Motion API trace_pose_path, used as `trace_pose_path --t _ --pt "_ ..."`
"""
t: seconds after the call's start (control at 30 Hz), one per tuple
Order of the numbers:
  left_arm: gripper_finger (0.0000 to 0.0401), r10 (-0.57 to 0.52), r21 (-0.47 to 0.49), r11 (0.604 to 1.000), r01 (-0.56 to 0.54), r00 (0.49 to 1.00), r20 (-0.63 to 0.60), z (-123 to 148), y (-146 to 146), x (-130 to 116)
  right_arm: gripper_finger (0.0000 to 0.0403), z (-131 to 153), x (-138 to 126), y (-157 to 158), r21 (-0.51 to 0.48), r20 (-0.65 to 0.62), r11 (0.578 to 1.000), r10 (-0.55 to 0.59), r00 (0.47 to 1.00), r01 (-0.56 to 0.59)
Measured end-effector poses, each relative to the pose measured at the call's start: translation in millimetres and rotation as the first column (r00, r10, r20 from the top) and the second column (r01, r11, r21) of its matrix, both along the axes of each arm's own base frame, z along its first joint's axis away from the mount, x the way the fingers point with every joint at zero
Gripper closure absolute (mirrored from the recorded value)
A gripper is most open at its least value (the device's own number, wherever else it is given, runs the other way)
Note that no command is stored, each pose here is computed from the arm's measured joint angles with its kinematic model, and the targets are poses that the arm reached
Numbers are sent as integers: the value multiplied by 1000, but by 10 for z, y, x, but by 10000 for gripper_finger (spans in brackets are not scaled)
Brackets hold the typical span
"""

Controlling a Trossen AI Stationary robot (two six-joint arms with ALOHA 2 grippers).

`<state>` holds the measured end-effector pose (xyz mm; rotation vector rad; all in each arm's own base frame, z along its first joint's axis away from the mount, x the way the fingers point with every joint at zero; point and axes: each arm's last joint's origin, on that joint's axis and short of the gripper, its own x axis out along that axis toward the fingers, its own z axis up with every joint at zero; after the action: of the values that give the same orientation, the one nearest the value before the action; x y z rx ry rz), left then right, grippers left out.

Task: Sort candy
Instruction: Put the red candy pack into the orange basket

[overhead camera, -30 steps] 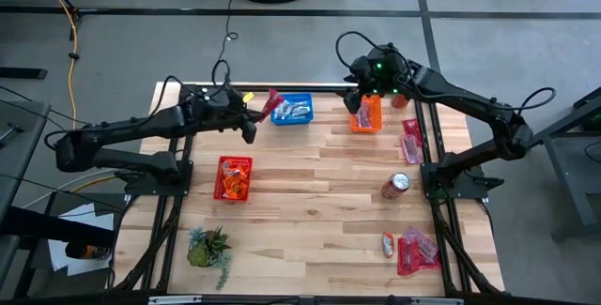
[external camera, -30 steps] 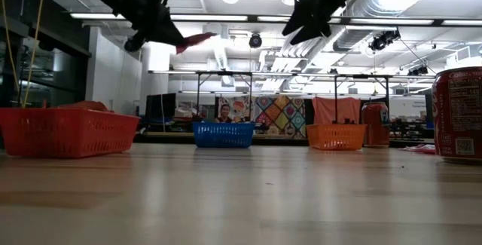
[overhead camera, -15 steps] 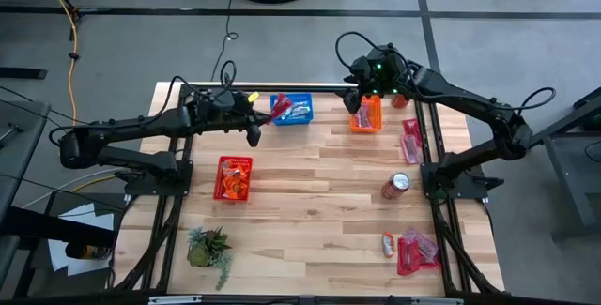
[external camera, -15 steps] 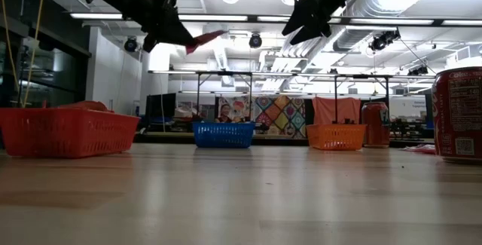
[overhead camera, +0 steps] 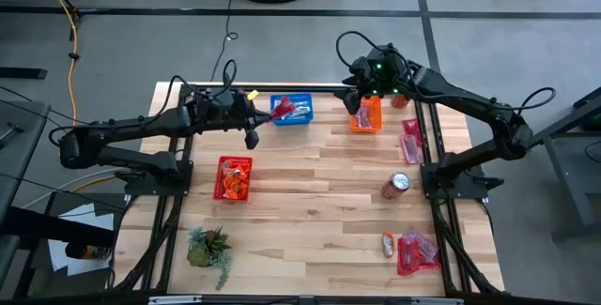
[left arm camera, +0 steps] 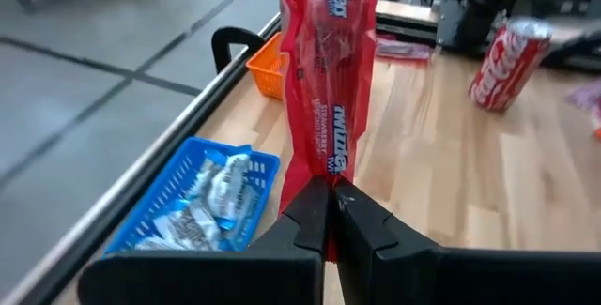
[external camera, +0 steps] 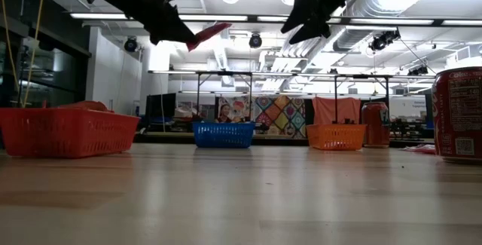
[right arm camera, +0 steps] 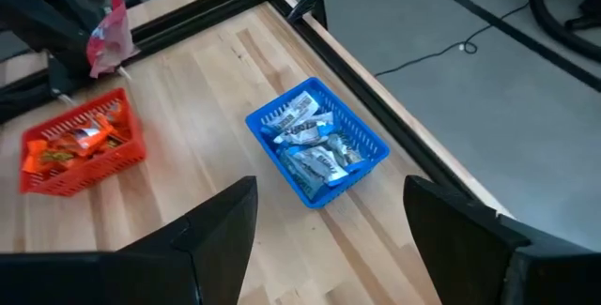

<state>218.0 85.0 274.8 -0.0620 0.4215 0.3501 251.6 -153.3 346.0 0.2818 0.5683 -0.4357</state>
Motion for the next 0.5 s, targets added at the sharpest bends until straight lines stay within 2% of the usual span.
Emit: trace_pose_path --t 0.13,0.23,0.4,0.5 --pt "401 -26 99 995 29 999 -39 0 5 -2 139 7 9 10 52 34 999 11 999 -13" --pt "401 -19 179 983 31 998 -65 9 16 -2 139 11 53 16 158 104 987 18 994 -34" --pt "401 11 345 938 17 997 -78 68 45 9 139 -76 248 78 387 165 922 -63 984 -6" --pt "401 19 417 909 11 997 -69 109 56 19 139 -157 426 158 461 180 887 -81 980 -11"
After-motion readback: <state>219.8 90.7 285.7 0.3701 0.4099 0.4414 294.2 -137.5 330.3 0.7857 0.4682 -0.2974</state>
